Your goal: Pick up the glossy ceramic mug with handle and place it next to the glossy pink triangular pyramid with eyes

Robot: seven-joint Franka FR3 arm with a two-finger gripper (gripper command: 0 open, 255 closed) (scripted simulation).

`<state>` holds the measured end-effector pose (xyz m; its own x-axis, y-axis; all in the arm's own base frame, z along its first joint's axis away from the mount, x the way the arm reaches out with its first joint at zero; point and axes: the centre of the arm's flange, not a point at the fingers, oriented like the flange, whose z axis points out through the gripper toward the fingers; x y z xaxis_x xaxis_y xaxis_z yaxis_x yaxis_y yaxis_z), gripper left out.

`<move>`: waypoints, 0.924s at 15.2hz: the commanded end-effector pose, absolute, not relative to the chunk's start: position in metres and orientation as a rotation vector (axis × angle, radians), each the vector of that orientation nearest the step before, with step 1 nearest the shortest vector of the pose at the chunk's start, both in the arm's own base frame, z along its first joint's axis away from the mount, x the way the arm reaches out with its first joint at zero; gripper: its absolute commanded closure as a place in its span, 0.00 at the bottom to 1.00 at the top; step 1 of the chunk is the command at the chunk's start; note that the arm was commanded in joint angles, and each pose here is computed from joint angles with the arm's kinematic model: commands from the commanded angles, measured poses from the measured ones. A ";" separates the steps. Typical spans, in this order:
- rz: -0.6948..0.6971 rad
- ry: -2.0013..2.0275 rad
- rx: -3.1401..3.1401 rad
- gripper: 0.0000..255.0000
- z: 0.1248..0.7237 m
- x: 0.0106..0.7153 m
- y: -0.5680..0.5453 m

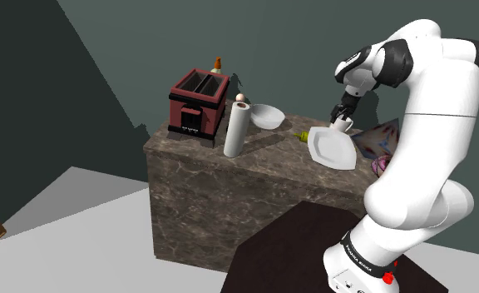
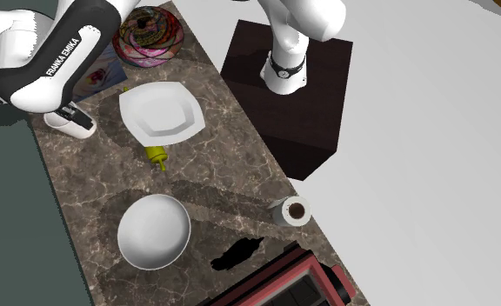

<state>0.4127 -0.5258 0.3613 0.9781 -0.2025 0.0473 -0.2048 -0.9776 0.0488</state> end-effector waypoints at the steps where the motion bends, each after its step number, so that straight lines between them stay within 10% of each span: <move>1: 0.065 -0.316 3.071 0.00 0.361 0.413 -0.526; 14: 0.065 -0.316 3.071 0.00 0.411 0.411 -0.523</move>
<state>0.4109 -0.5229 0.4111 0.9781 -0.2025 0.0474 -0.2048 -0.9776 0.0488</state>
